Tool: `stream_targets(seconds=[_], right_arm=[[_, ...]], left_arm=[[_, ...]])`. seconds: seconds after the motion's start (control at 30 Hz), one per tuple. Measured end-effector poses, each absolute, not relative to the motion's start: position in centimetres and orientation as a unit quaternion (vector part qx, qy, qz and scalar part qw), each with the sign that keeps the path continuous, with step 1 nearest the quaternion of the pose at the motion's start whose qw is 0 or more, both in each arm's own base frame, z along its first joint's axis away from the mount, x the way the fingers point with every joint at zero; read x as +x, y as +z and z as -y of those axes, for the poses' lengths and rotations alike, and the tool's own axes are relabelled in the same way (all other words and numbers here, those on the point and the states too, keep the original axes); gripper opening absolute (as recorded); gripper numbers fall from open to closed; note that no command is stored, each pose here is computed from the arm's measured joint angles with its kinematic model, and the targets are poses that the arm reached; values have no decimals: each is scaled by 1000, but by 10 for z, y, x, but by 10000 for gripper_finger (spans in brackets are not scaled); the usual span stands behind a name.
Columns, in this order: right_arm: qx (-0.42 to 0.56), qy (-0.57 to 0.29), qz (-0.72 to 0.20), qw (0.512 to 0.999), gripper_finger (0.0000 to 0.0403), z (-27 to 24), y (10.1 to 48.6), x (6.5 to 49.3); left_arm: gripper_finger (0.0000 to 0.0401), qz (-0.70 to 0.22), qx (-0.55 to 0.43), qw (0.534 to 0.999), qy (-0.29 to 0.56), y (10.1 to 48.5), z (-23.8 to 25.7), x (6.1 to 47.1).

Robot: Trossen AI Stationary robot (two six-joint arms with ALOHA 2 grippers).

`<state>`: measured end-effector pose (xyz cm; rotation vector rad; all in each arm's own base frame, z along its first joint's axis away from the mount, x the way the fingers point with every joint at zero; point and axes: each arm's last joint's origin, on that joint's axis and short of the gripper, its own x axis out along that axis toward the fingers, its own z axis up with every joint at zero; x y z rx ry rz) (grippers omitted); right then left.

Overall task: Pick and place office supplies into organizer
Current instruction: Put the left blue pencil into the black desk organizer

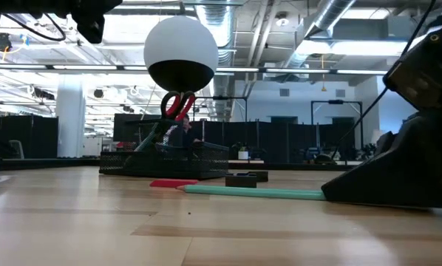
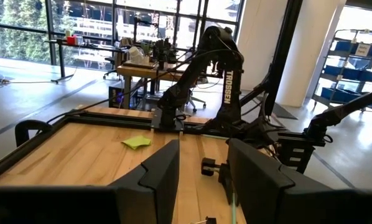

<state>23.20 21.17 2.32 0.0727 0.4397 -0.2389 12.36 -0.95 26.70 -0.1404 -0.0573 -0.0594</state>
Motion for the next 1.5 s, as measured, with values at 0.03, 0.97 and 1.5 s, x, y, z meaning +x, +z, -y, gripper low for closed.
stream_targets(seconds=[0.03, 0.97, 1.5], right_arm=[[28, -115, -216, 969, 68, -213, 23, 231], [17, -147, -207, 967, 25, -198, 26, 243], [-32, -155, -112, 981, 8, -156, 145, 285]], left_arm=[[132, 29, -70, 997, -30, 267, 9, 124], [132, 21, -74, 997, -27, 265, 9, 124], [132, 36, -75, 996, -28, 268, 9, 123]])
